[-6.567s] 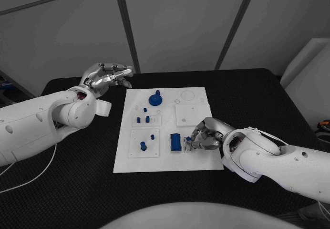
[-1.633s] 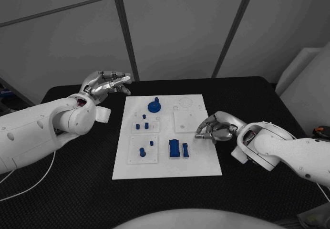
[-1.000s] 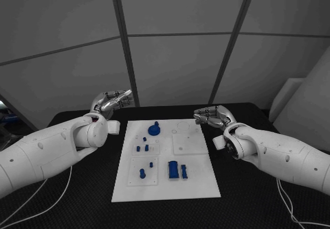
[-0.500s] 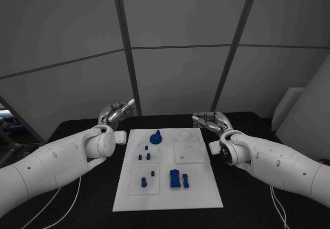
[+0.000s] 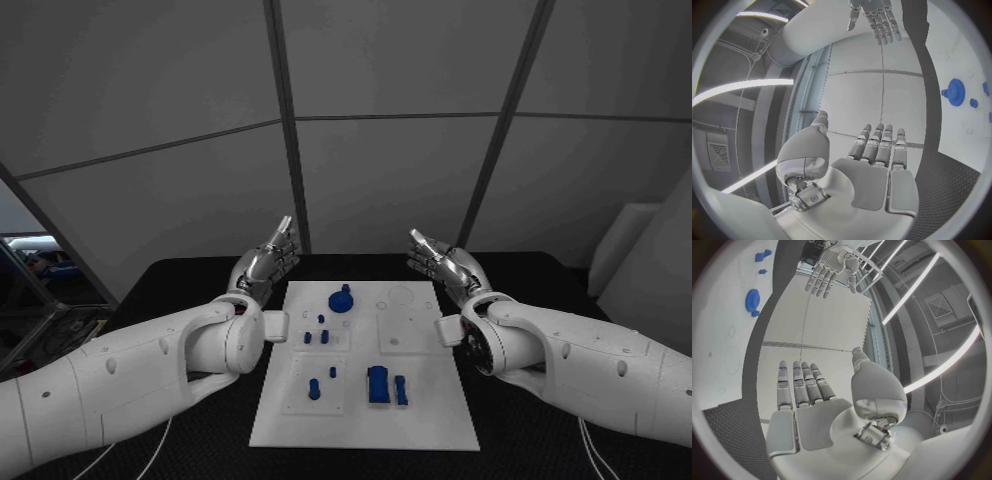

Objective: Assemble the parts on the task board

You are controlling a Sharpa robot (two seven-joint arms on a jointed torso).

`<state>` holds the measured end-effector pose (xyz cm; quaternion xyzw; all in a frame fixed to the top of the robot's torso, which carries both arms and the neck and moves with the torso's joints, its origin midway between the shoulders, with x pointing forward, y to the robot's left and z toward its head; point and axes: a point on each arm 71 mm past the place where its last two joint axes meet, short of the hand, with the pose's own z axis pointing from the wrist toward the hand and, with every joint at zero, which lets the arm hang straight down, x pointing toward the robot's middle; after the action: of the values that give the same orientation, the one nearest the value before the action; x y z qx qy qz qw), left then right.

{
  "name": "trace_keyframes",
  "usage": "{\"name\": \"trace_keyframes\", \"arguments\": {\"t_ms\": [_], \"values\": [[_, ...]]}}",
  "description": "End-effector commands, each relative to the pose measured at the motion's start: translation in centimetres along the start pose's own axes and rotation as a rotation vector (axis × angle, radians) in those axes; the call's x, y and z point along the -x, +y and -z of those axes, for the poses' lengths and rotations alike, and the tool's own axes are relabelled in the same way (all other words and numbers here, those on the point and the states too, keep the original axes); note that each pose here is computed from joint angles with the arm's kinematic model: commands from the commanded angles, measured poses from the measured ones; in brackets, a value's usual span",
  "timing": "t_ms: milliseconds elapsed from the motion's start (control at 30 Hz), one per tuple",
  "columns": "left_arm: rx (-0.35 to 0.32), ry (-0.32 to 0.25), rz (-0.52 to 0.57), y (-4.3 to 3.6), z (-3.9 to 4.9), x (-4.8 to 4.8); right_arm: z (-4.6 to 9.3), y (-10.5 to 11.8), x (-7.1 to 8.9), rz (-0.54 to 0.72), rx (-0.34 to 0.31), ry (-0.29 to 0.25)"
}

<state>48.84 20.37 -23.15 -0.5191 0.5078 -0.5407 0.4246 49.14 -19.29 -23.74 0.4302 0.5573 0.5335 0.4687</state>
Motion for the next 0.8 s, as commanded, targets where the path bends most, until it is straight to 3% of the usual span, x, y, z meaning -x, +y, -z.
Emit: {"name": "trace_keyframes", "arguments": {"t_ms": [33, 233, 800], "values": [[-0.058, -0.084, -0.095, -0.51, 1.1, -0.43, 1.1, 0.7, 0.2, -0.045, 0.004, -0.143], [-0.06, -0.087, -0.117, -0.41, 2.48, -1.42, 2.6, 1.3, -0.4, -0.069, -0.011, -0.171], [-0.06, -0.087, -0.118, -0.4, 2.56, -1.47, 2.9, 1.4, -0.5, -0.073, -0.014, -0.175]]}}
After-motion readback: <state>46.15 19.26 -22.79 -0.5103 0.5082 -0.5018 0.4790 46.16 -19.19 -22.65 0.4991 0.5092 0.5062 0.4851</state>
